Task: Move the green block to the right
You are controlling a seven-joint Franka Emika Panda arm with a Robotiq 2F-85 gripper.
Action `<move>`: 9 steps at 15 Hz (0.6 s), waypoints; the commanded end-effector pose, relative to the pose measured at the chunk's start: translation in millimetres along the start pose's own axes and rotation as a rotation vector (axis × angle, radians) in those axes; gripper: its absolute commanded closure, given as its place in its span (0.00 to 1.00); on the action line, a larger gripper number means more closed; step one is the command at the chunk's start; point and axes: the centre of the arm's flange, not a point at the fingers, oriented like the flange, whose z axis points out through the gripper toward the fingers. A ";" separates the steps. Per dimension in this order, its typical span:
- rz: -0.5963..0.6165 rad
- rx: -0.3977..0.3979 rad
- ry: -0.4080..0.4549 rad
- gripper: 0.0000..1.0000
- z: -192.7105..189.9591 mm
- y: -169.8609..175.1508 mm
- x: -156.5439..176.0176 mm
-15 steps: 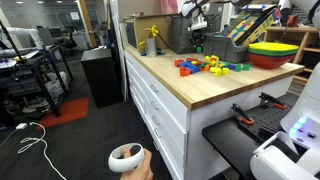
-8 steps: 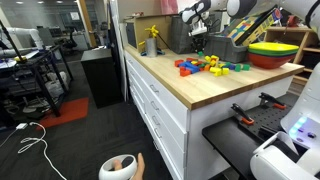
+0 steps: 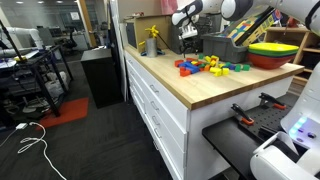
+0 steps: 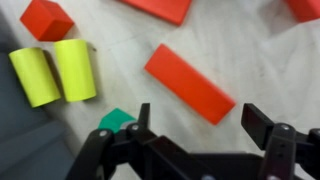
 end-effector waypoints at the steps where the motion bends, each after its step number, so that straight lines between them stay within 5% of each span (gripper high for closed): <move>1: -0.091 0.021 -0.019 0.00 -22.1 -32.4 -84.7; 9: -0.299 0.027 -0.057 0.00 -55.9 -78.6 -191.9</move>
